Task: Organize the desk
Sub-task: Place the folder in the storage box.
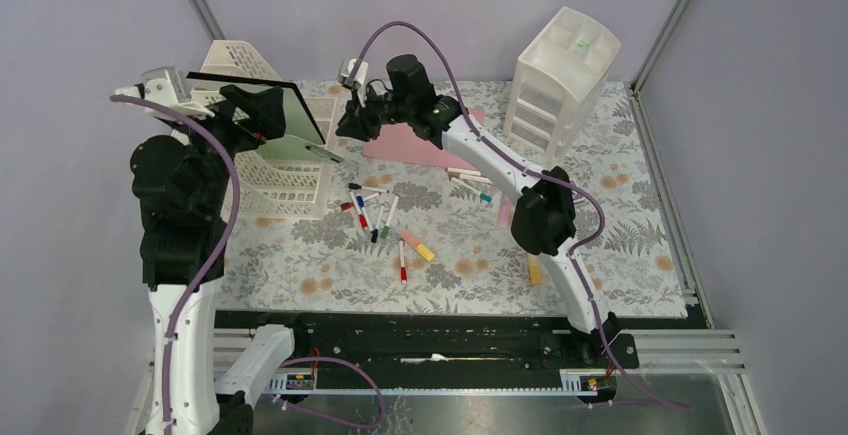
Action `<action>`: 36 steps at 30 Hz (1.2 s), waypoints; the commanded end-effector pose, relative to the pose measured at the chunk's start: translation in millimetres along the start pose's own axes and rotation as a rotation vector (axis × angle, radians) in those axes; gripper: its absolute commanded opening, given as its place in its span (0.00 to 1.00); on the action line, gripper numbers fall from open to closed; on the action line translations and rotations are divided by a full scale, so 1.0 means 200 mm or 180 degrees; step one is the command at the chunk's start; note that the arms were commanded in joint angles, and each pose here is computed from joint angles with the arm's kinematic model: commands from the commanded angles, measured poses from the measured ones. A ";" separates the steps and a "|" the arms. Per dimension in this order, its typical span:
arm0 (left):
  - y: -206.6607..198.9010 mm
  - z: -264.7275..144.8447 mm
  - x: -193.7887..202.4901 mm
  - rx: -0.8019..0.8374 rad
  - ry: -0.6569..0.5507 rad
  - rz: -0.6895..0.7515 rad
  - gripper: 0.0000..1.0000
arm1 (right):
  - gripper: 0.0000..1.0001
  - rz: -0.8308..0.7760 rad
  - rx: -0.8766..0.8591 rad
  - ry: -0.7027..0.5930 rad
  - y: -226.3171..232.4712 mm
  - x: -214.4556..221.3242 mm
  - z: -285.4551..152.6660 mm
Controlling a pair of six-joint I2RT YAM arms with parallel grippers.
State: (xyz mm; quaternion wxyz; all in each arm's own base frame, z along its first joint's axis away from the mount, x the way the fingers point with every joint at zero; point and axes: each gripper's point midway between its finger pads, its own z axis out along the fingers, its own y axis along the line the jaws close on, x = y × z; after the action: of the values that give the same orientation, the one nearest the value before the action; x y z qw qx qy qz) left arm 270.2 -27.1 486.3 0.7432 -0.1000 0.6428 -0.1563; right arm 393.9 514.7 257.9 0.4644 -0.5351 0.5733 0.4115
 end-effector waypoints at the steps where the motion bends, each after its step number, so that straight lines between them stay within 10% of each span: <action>1: -0.05 0.06 0.11 0.0195 0.0273 -0.0227 0.99 | 0.34 -0.0001 -0.0035 -0.0361 0.05 -0.31 -0.17; 14: 0.04 0.08 0.42 -0.0464 0.0991 -0.1397 0.99 | 0.45 0.0600 0.0064 0.0005 -0.01 -0.14 -0.67; 36: 0.04 0.11 1.14 -0.1896 0.1271 -0.0759 0.99 | 0.49 0.1447 0.0172 0.0444 0.19 0.24 -1.17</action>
State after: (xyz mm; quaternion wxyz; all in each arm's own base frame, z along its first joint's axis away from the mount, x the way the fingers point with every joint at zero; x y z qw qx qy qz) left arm 308.5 -113.9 294.1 0.5039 -0.3107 0.7974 -0.1167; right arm 351.9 286.3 257.9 0.3373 -0.4054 0.7272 0.4393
